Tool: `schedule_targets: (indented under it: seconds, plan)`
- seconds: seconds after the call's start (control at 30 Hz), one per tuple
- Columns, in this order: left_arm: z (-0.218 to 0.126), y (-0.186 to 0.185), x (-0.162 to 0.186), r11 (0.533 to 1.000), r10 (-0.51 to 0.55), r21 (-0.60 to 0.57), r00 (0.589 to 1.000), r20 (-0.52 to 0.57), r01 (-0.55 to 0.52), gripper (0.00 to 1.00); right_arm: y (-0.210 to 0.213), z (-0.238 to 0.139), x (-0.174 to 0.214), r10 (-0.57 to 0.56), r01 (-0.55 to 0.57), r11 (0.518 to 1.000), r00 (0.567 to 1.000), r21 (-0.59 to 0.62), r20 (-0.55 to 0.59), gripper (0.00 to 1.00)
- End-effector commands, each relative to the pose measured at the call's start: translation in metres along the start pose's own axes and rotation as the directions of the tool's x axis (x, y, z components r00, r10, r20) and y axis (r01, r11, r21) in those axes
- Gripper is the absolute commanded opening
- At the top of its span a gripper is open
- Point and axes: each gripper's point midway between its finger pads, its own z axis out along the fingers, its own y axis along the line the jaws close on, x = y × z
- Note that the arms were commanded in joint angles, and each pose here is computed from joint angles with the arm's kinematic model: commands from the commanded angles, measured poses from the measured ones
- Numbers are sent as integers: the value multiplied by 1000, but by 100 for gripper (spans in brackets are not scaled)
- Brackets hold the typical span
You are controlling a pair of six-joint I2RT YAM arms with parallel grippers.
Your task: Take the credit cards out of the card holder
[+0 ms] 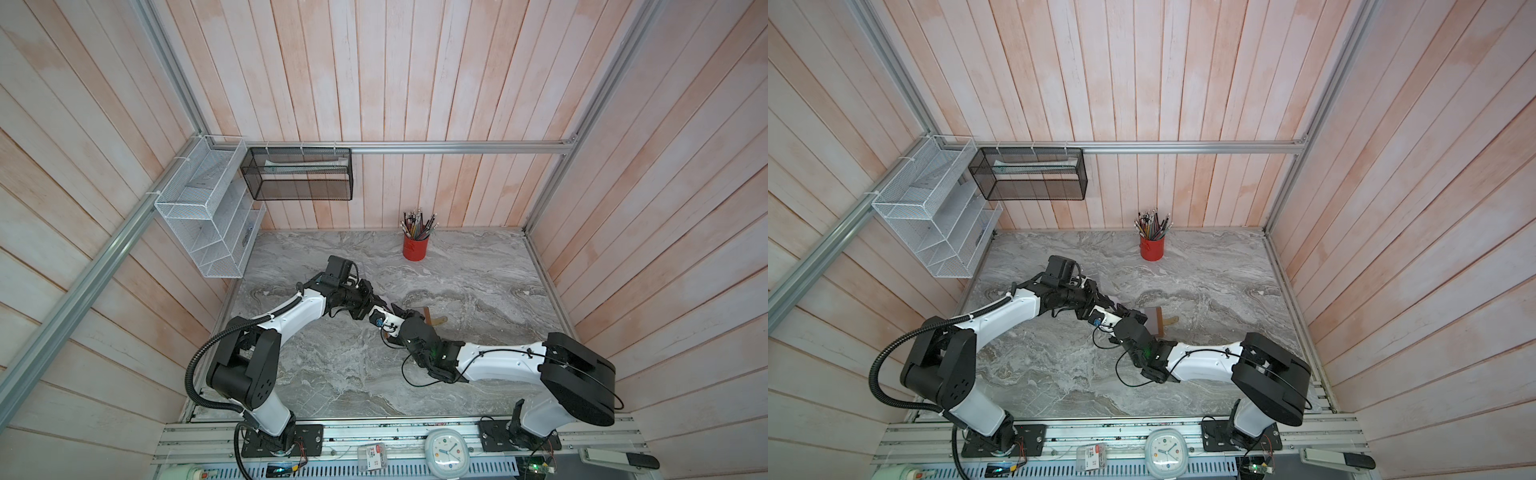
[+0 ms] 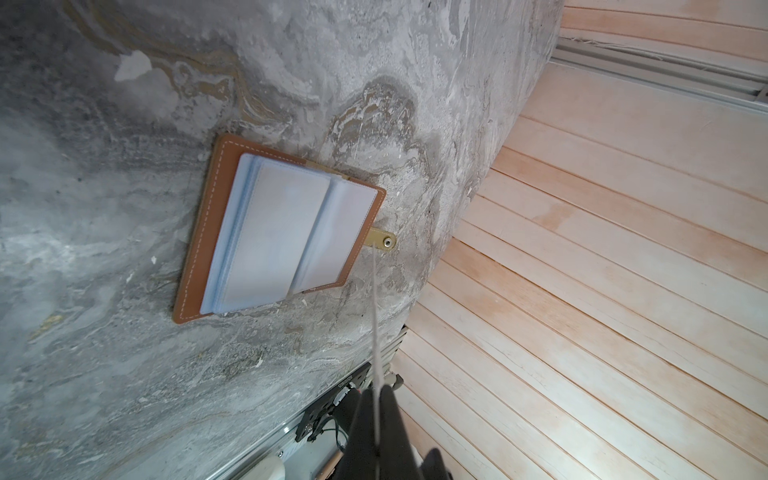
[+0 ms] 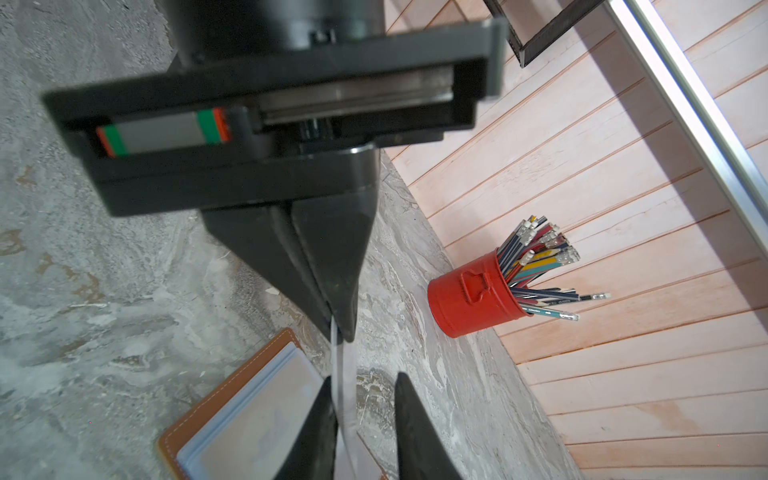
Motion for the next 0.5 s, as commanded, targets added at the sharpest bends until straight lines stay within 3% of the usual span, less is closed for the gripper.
schedule_targets:
  seconds: [0.0, 0.13, 0.27, 0.47]
  plan:
    - [-1, 14, -10, 999, -1, -48, 999, 43, 3, 0, -26, -13, -10, 60, -62, 995, 998, 73, 25, 35]
    - [-7, 10, -22, 998, 4, -59, 994, 109, 3, 0, -39, -22, -8, 102, -104, 990, 994, 100, 24, 54]
    - [-27, 0, -46, 998, -17, -50, 971, 240, 30, 0, -52, -31, -4, 184, -187, 975, 982, 116, 33, 75]
    - [-61, -16, -84, 988, -147, 23, 875, 461, 153, 0, -64, -39, 5, 320, -323, 941, 946, 100, 43, 95]
